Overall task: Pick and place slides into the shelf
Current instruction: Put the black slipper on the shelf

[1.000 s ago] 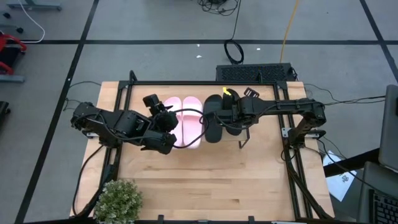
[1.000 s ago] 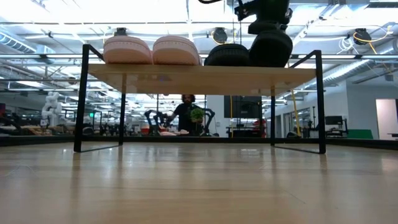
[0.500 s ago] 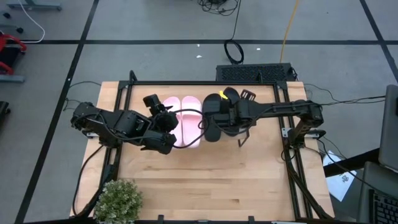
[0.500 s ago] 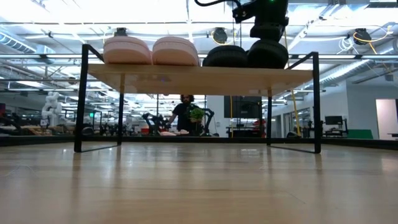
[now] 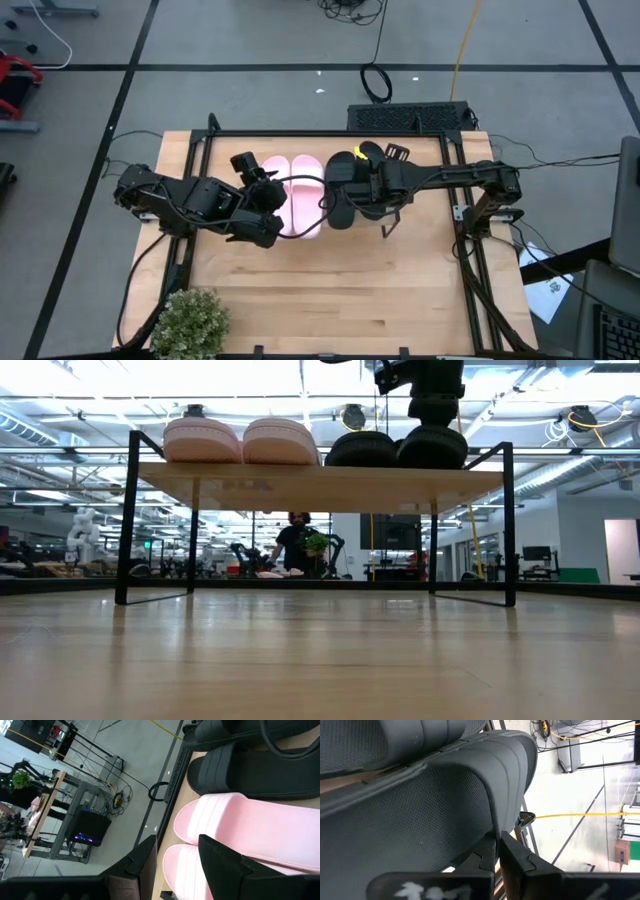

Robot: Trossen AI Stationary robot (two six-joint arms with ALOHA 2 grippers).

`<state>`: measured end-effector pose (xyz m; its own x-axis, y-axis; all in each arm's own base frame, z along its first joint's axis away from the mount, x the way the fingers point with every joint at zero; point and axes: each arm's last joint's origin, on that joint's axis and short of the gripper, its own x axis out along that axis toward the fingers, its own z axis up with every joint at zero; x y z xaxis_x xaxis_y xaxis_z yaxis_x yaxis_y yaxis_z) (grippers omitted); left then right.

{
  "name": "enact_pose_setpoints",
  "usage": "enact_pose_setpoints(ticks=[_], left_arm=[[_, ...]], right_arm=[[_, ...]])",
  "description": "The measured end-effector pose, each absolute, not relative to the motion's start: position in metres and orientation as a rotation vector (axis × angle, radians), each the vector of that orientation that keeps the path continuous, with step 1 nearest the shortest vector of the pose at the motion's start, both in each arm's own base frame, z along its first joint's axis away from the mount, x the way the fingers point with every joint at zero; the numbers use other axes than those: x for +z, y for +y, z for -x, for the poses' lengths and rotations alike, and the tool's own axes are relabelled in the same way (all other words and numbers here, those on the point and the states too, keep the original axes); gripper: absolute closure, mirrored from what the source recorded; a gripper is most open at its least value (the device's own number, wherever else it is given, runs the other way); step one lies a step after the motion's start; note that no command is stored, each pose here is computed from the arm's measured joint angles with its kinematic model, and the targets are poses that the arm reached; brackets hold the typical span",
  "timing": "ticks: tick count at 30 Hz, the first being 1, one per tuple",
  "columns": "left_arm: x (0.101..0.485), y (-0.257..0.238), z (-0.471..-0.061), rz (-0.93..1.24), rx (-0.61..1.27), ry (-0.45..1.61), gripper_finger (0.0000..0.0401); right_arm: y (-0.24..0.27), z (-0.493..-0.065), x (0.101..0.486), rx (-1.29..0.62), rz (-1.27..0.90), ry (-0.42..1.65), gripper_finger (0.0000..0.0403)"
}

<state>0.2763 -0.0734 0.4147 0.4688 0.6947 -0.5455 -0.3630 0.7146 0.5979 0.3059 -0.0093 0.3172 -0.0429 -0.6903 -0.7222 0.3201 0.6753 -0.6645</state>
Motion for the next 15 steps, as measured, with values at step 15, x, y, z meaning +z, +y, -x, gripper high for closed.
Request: enact_pose_setpoints(ticks=[15], left_arm=[[0.4146,-0.0732,-0.2764,-0.442,0.671,0.863,0.0249]], right_arm=[[-0.0087,-0.3002,0.3237,-0.78,0.344,1.407,0.0403]])
